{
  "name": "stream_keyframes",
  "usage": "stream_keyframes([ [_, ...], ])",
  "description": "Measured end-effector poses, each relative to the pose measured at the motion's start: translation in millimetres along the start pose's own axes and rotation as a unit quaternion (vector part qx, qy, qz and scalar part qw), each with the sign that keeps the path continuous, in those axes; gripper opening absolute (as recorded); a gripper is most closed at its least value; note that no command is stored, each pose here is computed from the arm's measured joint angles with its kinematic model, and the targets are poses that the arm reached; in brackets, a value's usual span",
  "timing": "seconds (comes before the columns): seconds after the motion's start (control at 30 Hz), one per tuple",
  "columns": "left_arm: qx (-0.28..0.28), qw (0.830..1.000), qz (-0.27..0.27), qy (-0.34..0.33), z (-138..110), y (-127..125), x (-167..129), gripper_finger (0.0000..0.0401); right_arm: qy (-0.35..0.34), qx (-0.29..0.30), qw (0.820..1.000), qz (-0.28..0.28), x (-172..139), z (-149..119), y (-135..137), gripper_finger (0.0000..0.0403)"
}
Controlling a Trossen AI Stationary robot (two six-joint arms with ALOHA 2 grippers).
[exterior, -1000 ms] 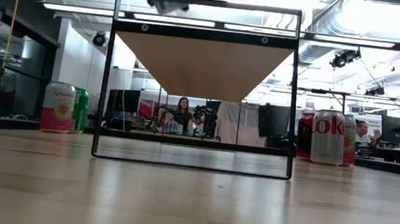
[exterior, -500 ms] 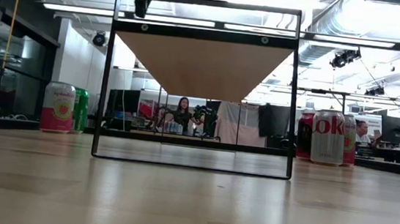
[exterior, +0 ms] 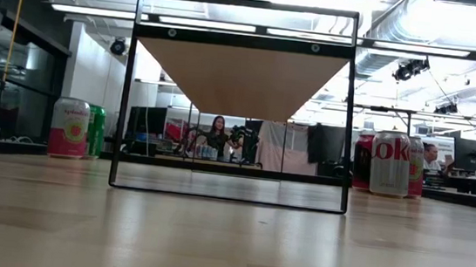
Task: Place canned beverage on shelf
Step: Put the bottom right blue soda can on the shelf
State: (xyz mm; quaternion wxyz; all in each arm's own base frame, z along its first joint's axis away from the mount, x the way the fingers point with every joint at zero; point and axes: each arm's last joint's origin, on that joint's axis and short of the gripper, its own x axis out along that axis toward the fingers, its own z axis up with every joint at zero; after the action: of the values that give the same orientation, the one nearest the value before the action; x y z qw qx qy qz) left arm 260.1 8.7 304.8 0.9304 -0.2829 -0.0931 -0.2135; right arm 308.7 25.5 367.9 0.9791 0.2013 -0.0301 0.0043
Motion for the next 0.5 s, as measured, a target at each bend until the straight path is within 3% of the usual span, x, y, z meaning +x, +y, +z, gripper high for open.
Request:
stream_keyframes([
  [0.3,-0.036,0.998,-0.056,0.024,6,11,11,0.0149,-0.026,-0.042,0.998,0.042,3,25,9,0.0323],
  [0.5,-0.028,0.996,-0.082,0.037,17,18,32,0.0149,-0.008,-0.065,0.997,0.047,17,20,9,0.0323],
])
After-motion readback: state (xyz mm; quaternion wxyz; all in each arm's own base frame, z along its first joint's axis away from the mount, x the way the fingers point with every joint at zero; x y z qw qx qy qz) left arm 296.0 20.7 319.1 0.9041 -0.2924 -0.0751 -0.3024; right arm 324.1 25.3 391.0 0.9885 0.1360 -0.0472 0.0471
